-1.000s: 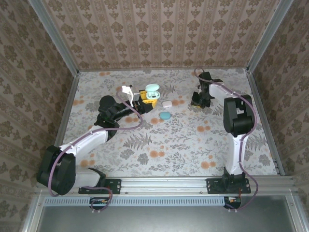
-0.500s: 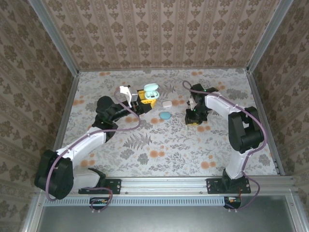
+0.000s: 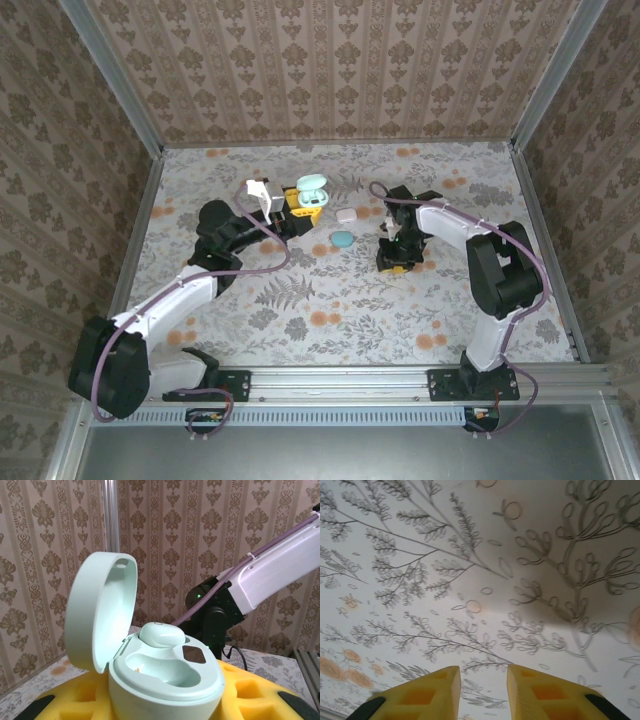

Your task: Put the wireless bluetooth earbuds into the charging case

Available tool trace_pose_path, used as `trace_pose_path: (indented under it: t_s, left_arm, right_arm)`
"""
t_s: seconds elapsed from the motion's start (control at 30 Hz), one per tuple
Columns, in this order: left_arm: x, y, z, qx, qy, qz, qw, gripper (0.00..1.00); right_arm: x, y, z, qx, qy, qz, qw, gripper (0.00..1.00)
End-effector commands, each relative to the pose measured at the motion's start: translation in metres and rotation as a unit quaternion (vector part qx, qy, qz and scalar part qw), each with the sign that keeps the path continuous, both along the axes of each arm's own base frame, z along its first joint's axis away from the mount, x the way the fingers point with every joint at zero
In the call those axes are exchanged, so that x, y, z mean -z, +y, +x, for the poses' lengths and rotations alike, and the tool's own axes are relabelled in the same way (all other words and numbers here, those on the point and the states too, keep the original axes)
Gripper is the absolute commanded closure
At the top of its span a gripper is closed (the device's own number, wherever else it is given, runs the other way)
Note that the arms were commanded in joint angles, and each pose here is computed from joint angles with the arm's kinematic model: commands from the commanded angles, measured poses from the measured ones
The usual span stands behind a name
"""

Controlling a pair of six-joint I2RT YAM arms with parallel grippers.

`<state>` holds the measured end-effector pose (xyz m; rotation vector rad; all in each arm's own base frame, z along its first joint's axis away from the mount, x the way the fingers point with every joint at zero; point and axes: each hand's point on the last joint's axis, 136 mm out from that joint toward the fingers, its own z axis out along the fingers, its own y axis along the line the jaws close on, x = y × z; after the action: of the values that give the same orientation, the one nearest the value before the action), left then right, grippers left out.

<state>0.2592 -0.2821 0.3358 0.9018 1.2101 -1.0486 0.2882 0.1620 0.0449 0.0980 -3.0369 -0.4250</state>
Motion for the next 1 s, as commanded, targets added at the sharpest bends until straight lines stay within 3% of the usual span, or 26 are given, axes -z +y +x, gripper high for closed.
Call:
trace_pose_path:
  t_s: [0.0,0.23,0.43,0.57,0.77,0.97]
  left_arm:
    - [-0.007,0.007,-0.002,-0.015,-0.022,-0.003,1.0,0.74]
    - [-0.004,0.021,0.003,-0.048,-0.026,0.006,0.999,0.74]
    - [-0.002,0.043,0.011,-0.083,-0.023,0.007,0.996,0.74]
    - [-0.004,0.055,0.011,-0.097,-0.026,0.008,0.995,0.74]
    - [-0.001,0.063,0.007,-0.104,-0.023,0.012,0.994,0.74]
    - [-0.002,0.066,0.008,-0.11,-0.025,0.012,0.994,0.74]
  right_arm:
    - [-0.012,0.027,-0.015,0.009,-0.006,0.04,0.999,0.65]
    - [-0.019,0.067,-0.045,0.037,-0.033,0.075,0.996,0.65]
    - [-0.015,0.106,-0.078,0.02,-0.028,0.089,0.995,0.6]
    - [-0.006,0.128,-0.101,-0.018,-0.014,0.074,0.997,0.57]
    - [0.008,0.132,-0.12,-0.074,-0.008,0.017,0.997,0.54]
    - [0.008,0.143,-0.133,-0.114,0.003,0.032,0.993,0.54]
